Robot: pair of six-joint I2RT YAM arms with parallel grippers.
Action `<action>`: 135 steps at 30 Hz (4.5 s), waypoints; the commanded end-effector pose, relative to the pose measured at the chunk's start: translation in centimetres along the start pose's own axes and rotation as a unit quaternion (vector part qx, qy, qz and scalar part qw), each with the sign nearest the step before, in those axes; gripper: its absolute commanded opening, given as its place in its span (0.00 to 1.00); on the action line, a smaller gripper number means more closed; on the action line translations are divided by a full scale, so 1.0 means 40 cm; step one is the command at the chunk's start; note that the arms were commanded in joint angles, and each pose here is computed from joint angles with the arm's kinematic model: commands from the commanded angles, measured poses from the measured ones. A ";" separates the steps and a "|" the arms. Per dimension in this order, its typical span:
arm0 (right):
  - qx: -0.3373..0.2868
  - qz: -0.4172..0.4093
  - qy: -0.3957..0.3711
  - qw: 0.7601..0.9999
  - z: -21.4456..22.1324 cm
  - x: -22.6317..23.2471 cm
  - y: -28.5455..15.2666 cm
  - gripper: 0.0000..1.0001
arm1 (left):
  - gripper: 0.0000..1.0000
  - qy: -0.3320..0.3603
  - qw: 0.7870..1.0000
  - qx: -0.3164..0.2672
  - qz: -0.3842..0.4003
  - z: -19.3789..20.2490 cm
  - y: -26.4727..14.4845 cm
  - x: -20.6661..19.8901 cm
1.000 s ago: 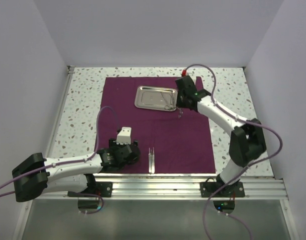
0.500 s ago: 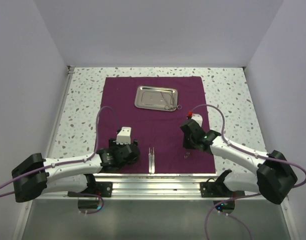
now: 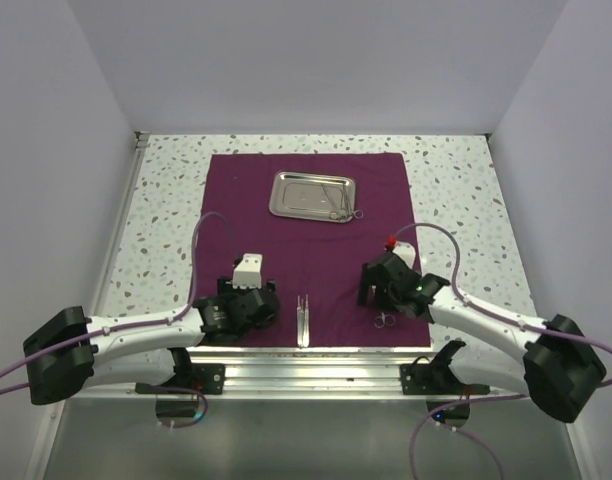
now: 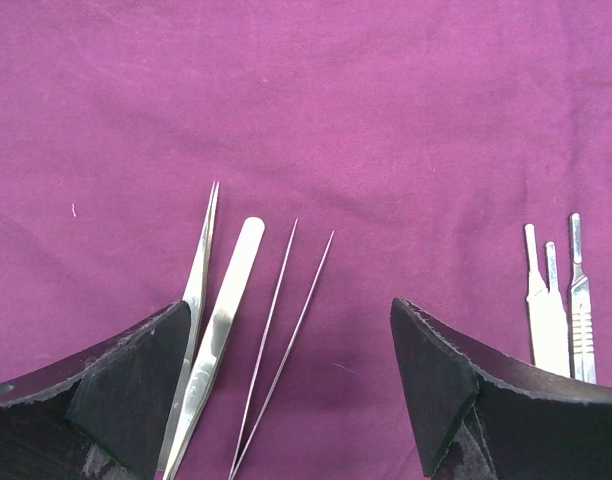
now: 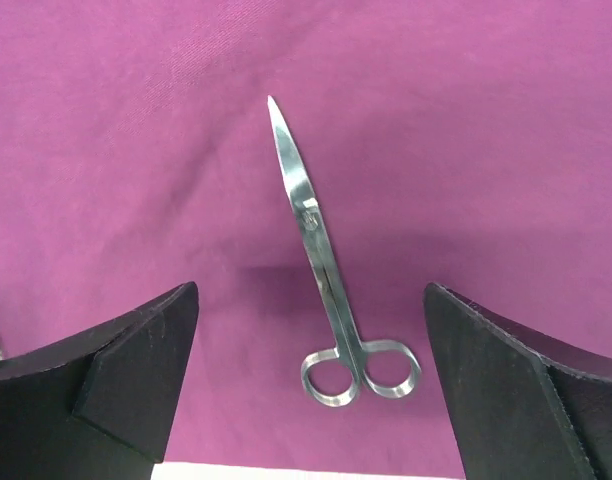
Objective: Open and lay out the surgical kit
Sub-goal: Place the medical item in the surgical kit, then pick up the medical item from the container, then place the medical item in the surgical kit.
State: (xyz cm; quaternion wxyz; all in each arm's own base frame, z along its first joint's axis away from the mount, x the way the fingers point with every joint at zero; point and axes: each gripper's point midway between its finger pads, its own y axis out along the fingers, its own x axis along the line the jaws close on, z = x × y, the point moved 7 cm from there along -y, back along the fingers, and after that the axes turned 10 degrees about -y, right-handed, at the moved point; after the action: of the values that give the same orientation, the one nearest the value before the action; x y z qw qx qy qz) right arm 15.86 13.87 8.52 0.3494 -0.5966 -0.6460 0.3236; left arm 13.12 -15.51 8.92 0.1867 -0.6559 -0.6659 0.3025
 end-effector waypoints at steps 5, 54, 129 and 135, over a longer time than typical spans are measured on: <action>-0.062 0.005 0.030 0.998 -0.070 -0.031 -0.148 0.98 | 0.85 -0.021 0.999 -0.026 0.002 -0.036 -0.004 -0.023; -0.044 0.098 -0.085 0.991 -0.684 0.166 0.424 0.80 | 0.85 -0.009 0.999 -0.037 -0.001 -0.052 -0.005 -0.032; 0.030 0.011 -0.012 0.999 -0.083 0.002 0.012 0.01 | 0.85 0.005 0.999 -0.028 -0.026 -0.041 0.007 -0.031; 0.015 0.020 -0.013 1.000 -0.103 -0.005 -0.021 0.99 | 0.84 0.005 0.999 -0.029 -0.027 -0.041 0.008 -0.031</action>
State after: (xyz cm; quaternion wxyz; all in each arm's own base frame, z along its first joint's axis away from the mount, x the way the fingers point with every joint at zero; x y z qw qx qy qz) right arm 18.27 13.34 9.70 0.3503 -0.5880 -0.6266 0.3727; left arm 13.88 -15.89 9.09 0.2098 -0.6452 -0.6826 0.2715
